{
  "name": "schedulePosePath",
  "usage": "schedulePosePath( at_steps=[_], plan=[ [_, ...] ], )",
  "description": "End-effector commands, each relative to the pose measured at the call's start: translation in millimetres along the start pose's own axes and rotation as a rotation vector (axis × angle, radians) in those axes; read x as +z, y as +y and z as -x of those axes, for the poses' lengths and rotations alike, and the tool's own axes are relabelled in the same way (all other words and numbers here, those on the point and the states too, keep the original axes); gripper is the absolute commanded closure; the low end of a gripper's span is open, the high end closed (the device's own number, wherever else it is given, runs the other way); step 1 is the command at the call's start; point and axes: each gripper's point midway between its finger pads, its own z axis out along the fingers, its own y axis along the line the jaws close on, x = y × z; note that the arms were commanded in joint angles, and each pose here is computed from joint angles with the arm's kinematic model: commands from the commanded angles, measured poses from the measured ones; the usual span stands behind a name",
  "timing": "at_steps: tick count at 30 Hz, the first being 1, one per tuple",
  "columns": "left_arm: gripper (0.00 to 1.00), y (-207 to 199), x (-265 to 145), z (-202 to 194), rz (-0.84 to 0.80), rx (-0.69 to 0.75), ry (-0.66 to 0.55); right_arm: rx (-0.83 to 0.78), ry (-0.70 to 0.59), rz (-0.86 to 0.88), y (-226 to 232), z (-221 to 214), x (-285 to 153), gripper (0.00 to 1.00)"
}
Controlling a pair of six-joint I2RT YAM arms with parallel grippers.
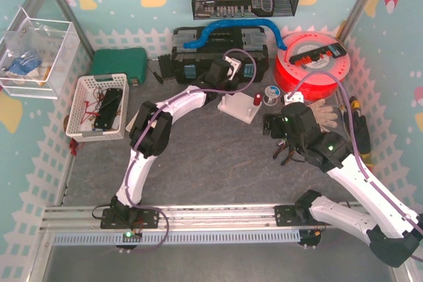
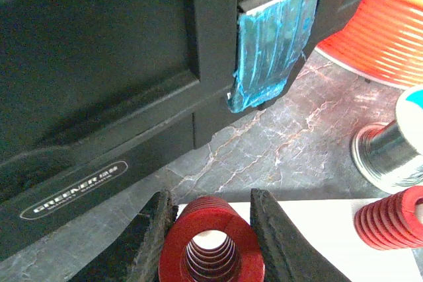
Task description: Install the large spring
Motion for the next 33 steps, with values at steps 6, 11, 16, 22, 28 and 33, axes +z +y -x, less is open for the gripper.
schedulePosePath(
  at_steps=[6,11,16,22,28,33],
  plan=[
    [1.00,-3.6,16.7,-4.7,-0.013,0.022,-0.018,-0.002,-0.003,-0.020,-4.3,-1.8,1.0,0.04],
    [0.84,-1.9,22.7,-10.3,-0.011,0.021,-0.012,-0.007,0.006,-0.021,-3.6,-3.1,3.0,0.04],
    [0.58,-3.2,17.9,-5.7,-0.025,0.014,-0.018,-0.015,0.010,-0.027,-3.3,-3.4,5.2,0.03],
    [0.50,-8.3,-7.5,14.9,-0.067,-0.036,-0.042,-0.007,0.011,-0.032,-3.8,-6.7,8.9,0.04],
    [0.51,-6.8,-59.0,38.4,-0.073,-0.132,-0.052,-0.002,0.014,-0.041,-5.4,-16.6,16.9,0.03],
    [0.55,15.8,-121.4,48.3,-0.013,-0.270,-0.071,-0.012,0.065,-0.058,-7.5,-38.9,30.2,0.03]
  ],
)
